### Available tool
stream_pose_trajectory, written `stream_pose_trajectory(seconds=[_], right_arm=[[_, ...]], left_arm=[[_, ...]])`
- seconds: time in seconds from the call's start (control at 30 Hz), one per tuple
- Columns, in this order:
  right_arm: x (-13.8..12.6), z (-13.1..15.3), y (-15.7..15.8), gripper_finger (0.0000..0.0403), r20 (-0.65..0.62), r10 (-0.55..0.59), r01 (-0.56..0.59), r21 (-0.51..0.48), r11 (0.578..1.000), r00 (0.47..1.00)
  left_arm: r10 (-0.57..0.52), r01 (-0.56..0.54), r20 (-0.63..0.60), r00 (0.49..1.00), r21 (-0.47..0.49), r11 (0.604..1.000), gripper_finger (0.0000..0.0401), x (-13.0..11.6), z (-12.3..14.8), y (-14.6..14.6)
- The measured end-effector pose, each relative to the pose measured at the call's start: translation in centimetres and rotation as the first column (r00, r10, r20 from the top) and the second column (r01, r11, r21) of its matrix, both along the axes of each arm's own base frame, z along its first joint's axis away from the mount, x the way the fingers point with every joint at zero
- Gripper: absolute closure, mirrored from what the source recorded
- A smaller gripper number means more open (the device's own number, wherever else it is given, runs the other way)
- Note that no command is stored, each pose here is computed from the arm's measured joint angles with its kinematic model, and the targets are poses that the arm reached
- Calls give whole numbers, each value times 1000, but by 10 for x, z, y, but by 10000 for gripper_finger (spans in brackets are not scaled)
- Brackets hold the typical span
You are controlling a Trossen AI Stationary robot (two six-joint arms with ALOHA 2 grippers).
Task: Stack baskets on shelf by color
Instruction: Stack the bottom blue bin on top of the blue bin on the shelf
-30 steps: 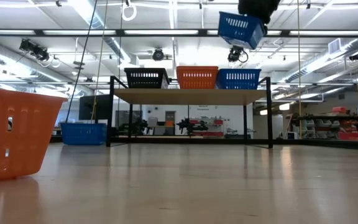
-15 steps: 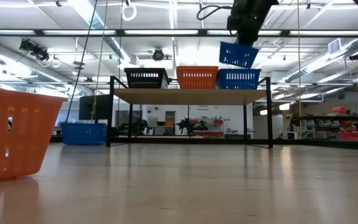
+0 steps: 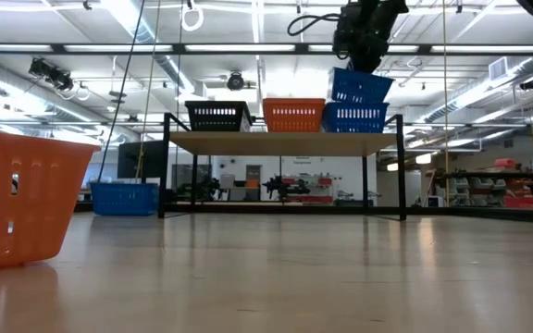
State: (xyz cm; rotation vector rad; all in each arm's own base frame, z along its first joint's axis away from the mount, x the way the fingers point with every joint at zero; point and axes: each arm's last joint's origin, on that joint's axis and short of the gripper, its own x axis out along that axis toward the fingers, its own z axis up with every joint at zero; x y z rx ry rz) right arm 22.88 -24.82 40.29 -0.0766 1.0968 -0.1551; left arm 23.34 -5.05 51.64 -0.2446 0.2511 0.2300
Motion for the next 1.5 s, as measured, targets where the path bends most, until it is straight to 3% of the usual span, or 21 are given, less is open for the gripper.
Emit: stream_pose_trajectory(seconds=[0.87, 1.0, 1.5], right_arm=[[13, -31, -3, 391, -54, 36, -35, 6, 999, 998], [15, -30, -5, 374, -54, 22, -24, -33, 999, 998], [14, -30, -5, 271, -55, 21, -23, -35, 999, 998]], left_arm=[[0, 0, 0, 1000, -1, 1000, 269, 0, 0, 0], [-2, 2, 0, 1000, -1, 1000, 269, 0, 0, -1], [-1, 1, 2, 1000, -8, 1000, 269, 0, 0, -1]])
